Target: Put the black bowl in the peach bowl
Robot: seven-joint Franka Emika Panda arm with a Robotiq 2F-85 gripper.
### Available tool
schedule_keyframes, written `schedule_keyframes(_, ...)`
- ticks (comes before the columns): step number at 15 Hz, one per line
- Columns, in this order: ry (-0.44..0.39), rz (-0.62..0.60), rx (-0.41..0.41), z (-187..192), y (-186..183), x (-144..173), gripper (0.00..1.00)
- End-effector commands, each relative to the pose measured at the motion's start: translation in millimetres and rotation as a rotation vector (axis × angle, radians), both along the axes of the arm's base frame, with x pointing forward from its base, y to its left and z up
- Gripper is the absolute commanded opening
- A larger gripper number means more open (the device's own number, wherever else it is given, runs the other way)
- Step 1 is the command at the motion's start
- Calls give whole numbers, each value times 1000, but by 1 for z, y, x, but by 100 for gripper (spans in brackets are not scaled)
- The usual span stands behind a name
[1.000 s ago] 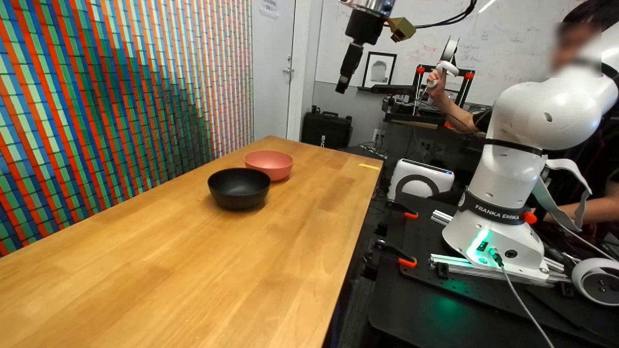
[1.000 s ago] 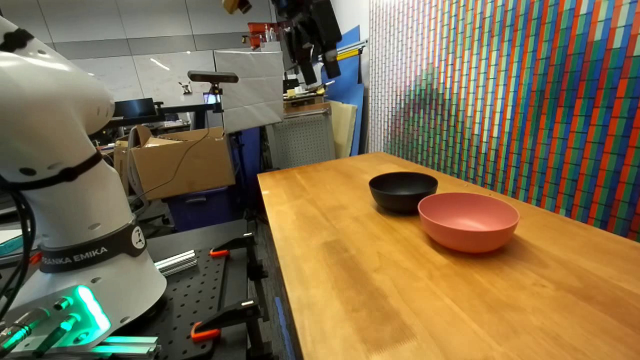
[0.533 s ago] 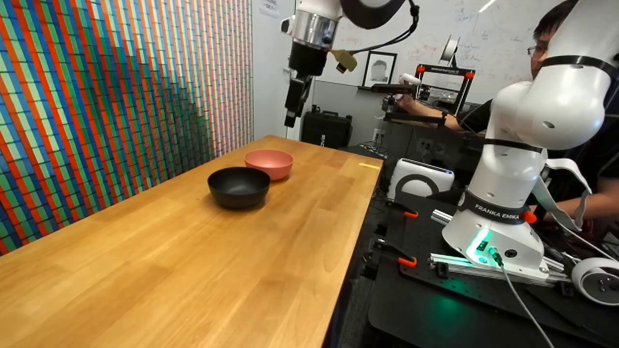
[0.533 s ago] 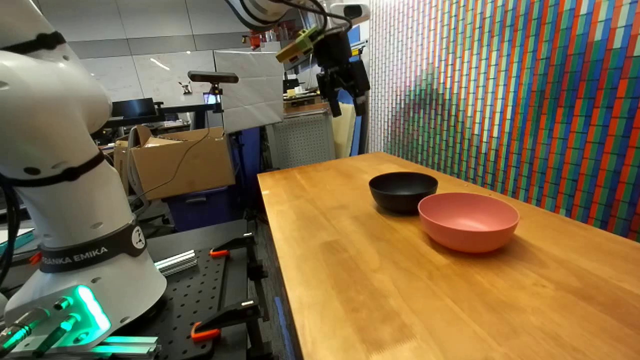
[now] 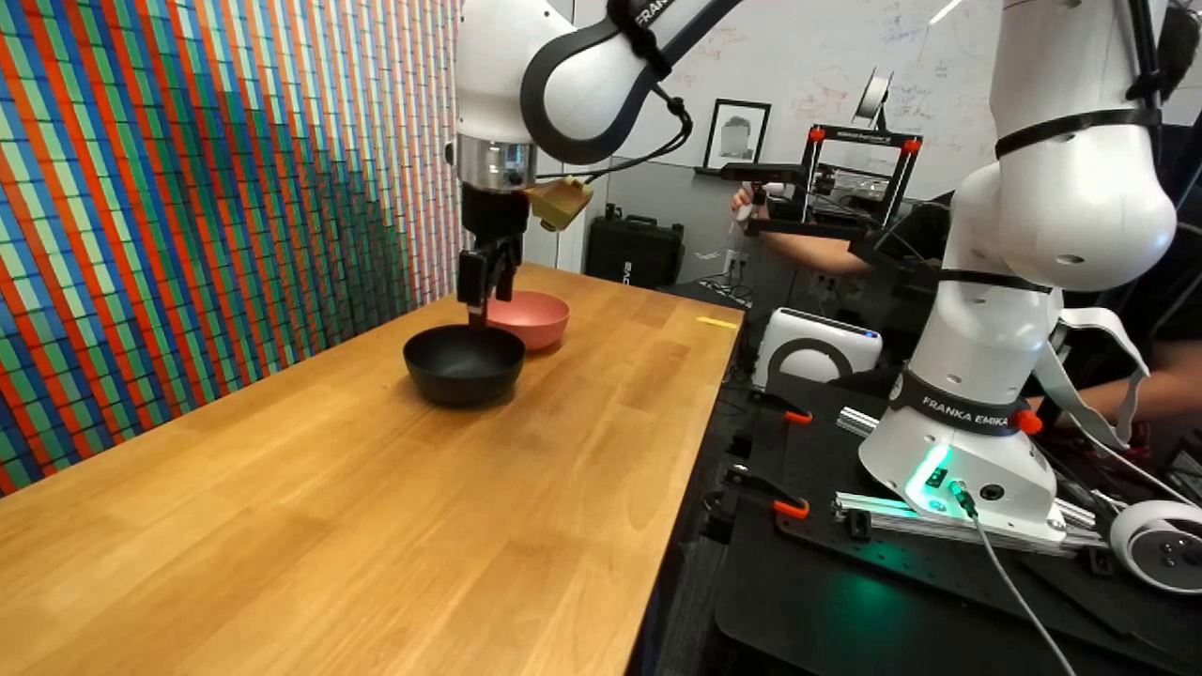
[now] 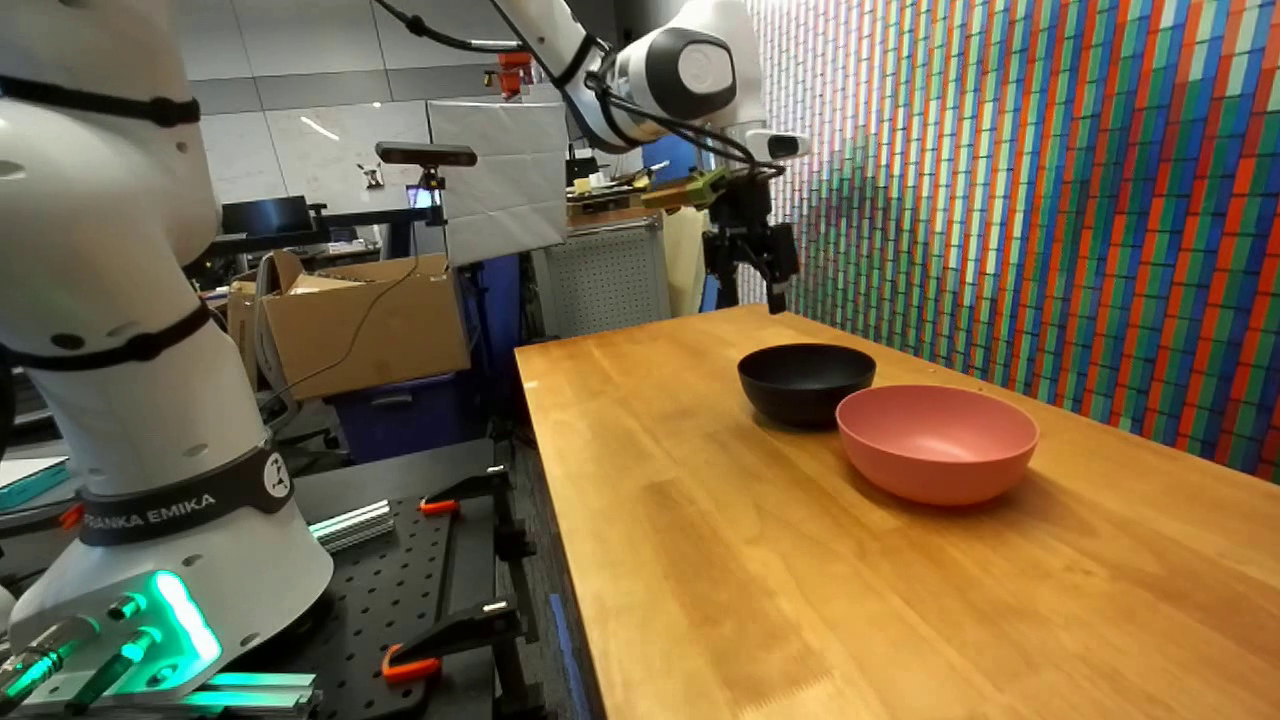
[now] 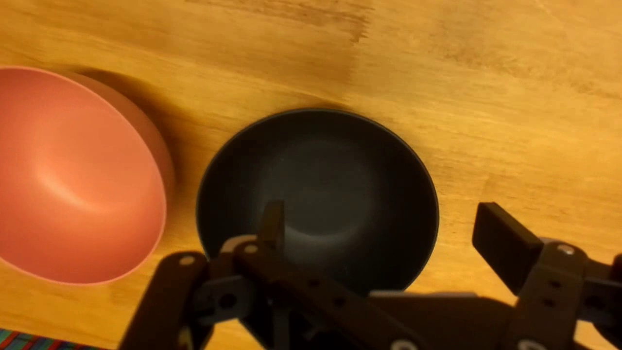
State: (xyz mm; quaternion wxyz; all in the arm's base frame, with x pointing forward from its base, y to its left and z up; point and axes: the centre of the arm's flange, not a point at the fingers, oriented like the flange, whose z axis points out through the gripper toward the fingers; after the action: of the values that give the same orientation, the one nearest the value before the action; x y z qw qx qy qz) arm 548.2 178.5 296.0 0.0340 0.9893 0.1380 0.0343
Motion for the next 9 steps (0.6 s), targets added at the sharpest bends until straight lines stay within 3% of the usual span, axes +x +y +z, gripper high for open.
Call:
schedule_keyframes(1,17,-21,25,-33,41,46,100)
schedule_keyframes(4,50,-14,38,-62,65,50,100)
schedule_keyframes(5,53,-9,32,-72,71,51,75)
schedule_keyframes(6,63,-7,28,-80,73,50,72)
schedule_keyframes(9,81,-3,9,-99,72,51,49)
